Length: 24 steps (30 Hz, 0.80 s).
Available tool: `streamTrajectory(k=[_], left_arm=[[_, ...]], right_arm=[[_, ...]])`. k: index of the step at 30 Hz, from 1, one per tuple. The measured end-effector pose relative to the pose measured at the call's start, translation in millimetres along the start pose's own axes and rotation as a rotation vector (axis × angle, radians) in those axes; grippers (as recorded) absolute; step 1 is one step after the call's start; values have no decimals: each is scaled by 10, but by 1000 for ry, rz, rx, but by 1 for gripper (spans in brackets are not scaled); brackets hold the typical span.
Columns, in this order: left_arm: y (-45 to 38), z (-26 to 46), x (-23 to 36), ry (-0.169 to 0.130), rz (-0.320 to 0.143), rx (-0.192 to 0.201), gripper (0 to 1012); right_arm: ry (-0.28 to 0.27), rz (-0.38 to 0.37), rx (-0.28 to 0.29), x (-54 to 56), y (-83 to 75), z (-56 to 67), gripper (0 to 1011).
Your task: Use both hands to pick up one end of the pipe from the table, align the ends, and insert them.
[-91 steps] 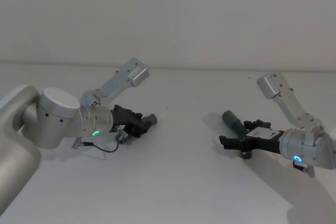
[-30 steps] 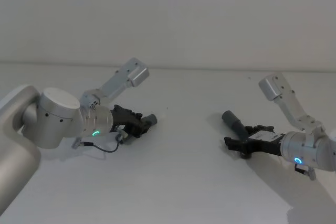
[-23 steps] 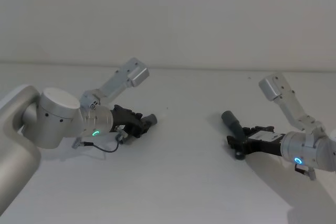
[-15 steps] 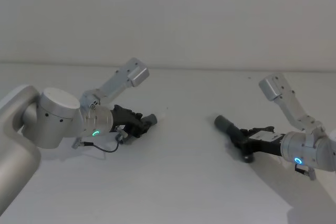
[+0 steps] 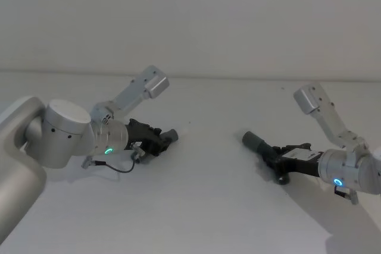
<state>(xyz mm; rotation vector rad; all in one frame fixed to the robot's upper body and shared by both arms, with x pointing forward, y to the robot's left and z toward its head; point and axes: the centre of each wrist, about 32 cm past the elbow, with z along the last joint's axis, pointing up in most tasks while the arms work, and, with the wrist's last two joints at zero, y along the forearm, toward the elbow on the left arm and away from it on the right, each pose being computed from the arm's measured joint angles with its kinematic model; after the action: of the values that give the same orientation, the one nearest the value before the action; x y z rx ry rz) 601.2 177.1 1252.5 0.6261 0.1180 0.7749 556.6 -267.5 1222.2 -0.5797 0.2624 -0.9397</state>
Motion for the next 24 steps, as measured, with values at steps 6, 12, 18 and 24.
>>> streamTrajectory(k=[6,12,18,24], left_arm=[[-2,0,-3,-4,1,1,330],[-6,15,-15,-27,5,-7,330],[11,101,-10,-66,-4,-39,330],[43,236,12,-101,-29,-85,330]], right_arm=[[0,0,2,-3,-1,-1,282],[0,-5,28,-27,-15,-10,282],[-6,-17,87,-62,-50,-15,282],[-17,-31,164,-73,-105,-8,282]])
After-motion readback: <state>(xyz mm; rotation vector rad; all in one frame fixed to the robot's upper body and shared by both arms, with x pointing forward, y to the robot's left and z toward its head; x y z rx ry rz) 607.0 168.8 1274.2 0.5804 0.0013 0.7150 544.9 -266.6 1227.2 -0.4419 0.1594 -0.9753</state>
